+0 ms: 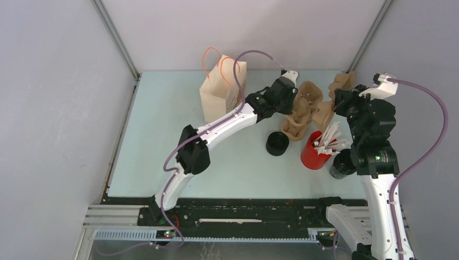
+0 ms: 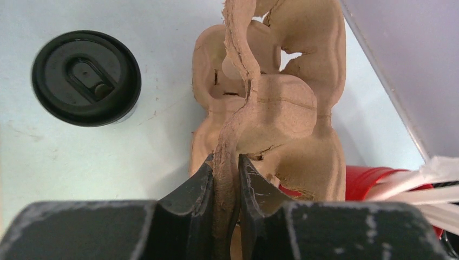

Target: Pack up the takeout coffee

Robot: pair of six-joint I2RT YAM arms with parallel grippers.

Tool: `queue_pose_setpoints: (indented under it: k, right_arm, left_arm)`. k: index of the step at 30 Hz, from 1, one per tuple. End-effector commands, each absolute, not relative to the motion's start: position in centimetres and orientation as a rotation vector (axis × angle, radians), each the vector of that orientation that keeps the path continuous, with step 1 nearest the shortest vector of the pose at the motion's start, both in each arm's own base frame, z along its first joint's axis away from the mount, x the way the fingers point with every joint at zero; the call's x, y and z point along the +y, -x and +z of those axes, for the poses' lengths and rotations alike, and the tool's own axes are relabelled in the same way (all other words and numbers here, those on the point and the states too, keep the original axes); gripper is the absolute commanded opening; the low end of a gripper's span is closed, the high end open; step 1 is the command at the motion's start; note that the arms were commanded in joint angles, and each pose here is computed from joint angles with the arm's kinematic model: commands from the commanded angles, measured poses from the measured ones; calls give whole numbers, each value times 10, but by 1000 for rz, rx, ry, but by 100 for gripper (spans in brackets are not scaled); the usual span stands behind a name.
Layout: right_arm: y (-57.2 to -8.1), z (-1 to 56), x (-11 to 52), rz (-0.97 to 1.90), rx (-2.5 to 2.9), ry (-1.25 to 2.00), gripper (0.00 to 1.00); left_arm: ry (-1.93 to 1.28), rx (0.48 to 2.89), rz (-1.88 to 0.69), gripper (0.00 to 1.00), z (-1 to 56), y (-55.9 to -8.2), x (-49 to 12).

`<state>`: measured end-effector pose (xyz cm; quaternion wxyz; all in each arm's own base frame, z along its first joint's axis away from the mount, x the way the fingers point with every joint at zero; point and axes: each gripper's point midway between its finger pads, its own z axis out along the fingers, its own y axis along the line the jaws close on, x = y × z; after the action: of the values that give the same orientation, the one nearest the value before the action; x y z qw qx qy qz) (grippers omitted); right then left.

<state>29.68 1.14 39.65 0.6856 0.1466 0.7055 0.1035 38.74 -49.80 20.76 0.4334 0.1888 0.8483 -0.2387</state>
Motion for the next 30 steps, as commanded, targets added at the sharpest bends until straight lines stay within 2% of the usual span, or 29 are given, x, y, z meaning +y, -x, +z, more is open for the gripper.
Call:
queue_pose_setpoints:
  k: [1, 7, 25, 30]
  right_arm:
    - [-292, 417, 13, 245, 1534, -304, 0]
    - [-291, 418, 13, 239, 1532, -292, 0]
    - [-299, 408, 16, 244, 1561, -289, 0]
    - [-300, 406, 16, 247, 1565, -287, 0]
  left_arm:
    - [-359, 2134, -788, 0, 220, -393, -517]
    - [-276, 2198, -877, 0, 190, -400, -529]
    - [-161, 2258, -859, 0, 140, -416, -534]
    - [-179, 2266, -838, 11, 134, -416, -531]
